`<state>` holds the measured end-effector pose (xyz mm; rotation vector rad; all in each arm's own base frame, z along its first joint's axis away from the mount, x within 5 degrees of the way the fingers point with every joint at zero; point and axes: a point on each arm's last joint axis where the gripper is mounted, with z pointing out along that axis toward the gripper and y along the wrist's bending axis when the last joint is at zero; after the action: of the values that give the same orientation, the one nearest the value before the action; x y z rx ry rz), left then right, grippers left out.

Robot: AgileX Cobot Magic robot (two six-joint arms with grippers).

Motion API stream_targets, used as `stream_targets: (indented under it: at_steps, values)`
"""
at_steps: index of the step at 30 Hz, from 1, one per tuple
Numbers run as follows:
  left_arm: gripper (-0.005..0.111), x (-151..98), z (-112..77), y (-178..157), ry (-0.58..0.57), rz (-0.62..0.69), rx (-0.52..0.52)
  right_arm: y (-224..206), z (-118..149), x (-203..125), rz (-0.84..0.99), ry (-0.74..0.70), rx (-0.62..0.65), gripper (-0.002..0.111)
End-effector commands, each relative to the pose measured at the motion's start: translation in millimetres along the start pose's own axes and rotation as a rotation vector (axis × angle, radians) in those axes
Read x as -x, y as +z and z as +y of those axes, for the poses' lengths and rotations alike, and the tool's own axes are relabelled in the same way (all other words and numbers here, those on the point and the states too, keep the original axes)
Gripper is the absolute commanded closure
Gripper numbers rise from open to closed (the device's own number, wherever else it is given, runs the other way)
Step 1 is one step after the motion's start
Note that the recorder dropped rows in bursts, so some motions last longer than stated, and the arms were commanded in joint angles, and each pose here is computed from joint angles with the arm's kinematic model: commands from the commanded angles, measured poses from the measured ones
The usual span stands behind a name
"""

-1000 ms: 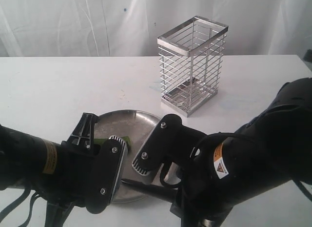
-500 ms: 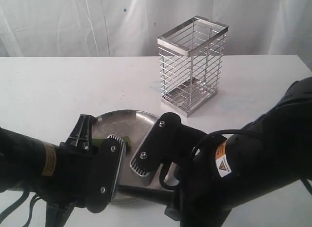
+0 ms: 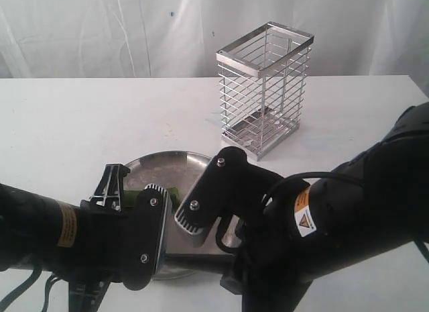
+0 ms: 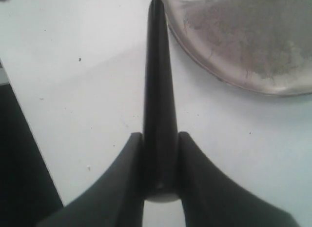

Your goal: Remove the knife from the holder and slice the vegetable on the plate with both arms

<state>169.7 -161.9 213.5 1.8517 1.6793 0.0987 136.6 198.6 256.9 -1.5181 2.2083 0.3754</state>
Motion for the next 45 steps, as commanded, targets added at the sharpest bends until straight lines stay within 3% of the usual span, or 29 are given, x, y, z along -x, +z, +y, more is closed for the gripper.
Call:
stream_targets:
  at_steps: [1,45]
  values:
    - [0.078,-1.7,-4.3,0.4,-0.016,0.012,-0.023,-10.1,-3.5,11.8,-0.066,-0.009,-0.023,0.108]
    - [0.078,1.9,-3.2,0.4,-0.072,-0.026,-0.012,-36.8,-1.8,16.0,-0.189,-0.023,-0.06,0.108]
